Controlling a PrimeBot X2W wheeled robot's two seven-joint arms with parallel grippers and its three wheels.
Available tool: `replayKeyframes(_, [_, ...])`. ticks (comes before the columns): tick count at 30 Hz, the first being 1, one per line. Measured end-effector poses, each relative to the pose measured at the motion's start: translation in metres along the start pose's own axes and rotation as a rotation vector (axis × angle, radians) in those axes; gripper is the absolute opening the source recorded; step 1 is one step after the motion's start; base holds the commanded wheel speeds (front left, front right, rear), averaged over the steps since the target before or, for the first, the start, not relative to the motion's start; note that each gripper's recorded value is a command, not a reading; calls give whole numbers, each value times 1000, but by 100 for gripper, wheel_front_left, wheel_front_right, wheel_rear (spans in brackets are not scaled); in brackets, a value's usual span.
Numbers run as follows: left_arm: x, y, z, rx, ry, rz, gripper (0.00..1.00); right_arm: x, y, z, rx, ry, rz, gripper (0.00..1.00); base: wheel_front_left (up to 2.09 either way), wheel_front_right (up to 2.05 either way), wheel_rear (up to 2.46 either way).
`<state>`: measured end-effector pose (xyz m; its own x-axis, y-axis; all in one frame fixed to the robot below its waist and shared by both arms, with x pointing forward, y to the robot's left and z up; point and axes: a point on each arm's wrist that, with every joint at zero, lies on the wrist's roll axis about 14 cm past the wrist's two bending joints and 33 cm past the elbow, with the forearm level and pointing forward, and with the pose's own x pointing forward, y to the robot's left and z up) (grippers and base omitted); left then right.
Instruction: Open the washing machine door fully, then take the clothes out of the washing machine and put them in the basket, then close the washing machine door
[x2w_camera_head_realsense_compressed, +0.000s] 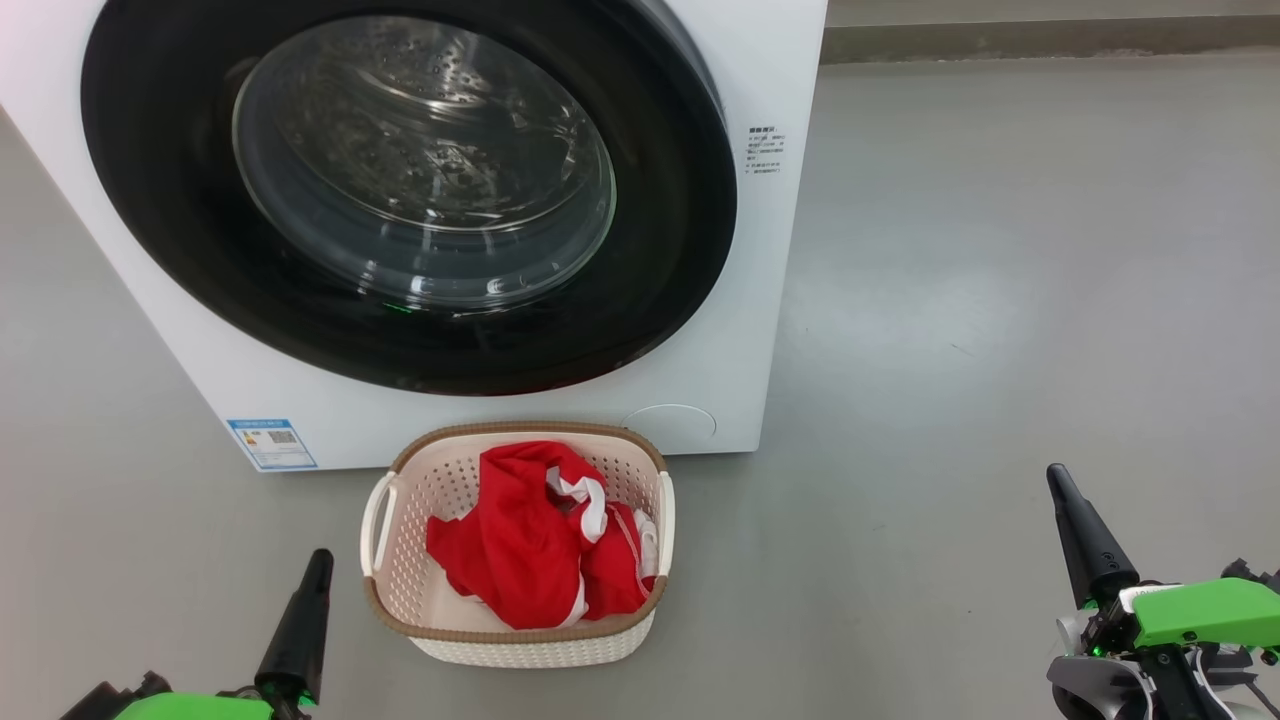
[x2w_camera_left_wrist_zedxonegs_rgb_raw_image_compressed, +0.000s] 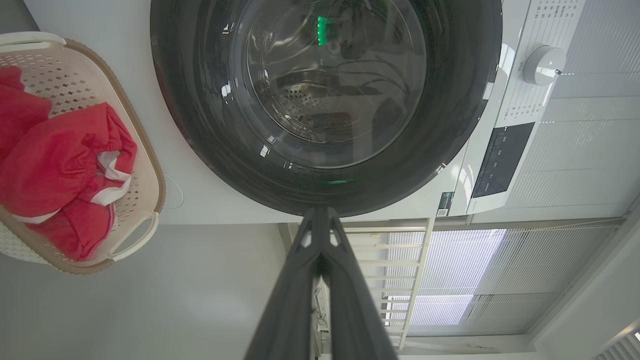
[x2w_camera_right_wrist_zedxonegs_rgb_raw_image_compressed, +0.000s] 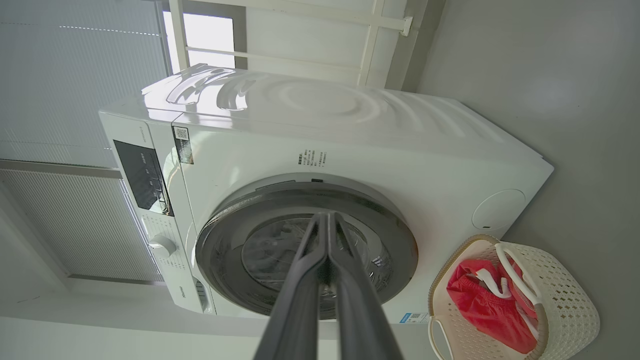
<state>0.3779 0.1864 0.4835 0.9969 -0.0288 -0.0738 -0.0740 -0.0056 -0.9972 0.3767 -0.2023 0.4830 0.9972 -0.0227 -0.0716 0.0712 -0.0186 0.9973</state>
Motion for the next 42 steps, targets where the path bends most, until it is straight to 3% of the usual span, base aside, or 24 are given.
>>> replayKeyframes(42, [0, 0, 0, 0, 0, 0, 0, 0, 0, 0, 1, 0, 0, 0, 0, 0, 0])
